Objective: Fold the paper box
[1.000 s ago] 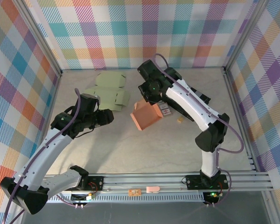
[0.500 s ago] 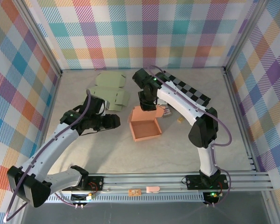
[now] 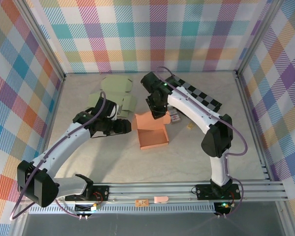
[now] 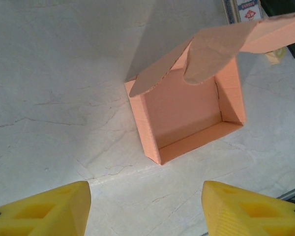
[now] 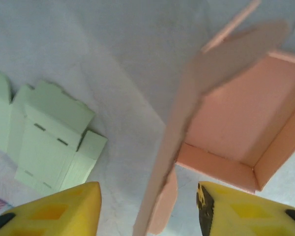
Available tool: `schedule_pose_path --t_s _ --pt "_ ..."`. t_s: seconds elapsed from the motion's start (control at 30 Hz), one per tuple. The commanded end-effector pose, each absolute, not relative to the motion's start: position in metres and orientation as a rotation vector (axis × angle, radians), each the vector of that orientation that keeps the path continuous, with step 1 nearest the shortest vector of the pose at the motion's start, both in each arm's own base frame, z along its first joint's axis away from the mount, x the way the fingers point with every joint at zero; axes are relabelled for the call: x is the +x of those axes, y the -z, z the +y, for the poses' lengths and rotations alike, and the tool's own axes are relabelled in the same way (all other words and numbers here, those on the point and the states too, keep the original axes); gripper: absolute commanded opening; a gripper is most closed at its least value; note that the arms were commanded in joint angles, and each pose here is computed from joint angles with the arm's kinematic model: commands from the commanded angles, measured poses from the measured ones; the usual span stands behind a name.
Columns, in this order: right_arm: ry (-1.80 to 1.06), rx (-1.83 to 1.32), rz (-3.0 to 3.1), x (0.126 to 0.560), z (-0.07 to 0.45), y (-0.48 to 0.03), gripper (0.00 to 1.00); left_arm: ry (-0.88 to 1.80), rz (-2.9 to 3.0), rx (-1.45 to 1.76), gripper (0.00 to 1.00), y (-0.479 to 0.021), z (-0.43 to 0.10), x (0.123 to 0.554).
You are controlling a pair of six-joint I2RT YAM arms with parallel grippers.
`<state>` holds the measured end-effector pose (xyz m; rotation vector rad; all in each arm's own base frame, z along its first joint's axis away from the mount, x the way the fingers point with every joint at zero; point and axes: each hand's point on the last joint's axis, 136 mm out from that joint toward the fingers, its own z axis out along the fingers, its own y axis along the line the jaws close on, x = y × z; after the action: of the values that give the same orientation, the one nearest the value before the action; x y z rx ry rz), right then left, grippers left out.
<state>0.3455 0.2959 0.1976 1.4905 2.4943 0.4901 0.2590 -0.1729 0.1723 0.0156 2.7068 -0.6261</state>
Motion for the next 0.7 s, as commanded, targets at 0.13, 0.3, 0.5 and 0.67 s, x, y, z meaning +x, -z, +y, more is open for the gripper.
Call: schedule_pose_path --t_s 0.13,0.3,0.5,0.67 --pt "-0.656 0.181 2.32 0.374 0.268 -0.315 0.79 0.586 2.714 0.059 0.64 -0.175 -0.169 0.273" --pt "-0.848 -0.416 2.467 0.325 0.236 -0.24 0.69 0.624 2.76 0.099 0.65 -0.159 -0.183 0.285" --pt "-0.922 -0.598 2.618 0.308 0.225 -0.179 0.66 0.551 2.778 0.11 0.64 -0.148 -0.187 0.304" --pt "-0.843 -0.681 2.629 0.328 0.23 -0.162 0.62 0.498 2.785 0.11 0.63 -0.141 -0.188 0.316"
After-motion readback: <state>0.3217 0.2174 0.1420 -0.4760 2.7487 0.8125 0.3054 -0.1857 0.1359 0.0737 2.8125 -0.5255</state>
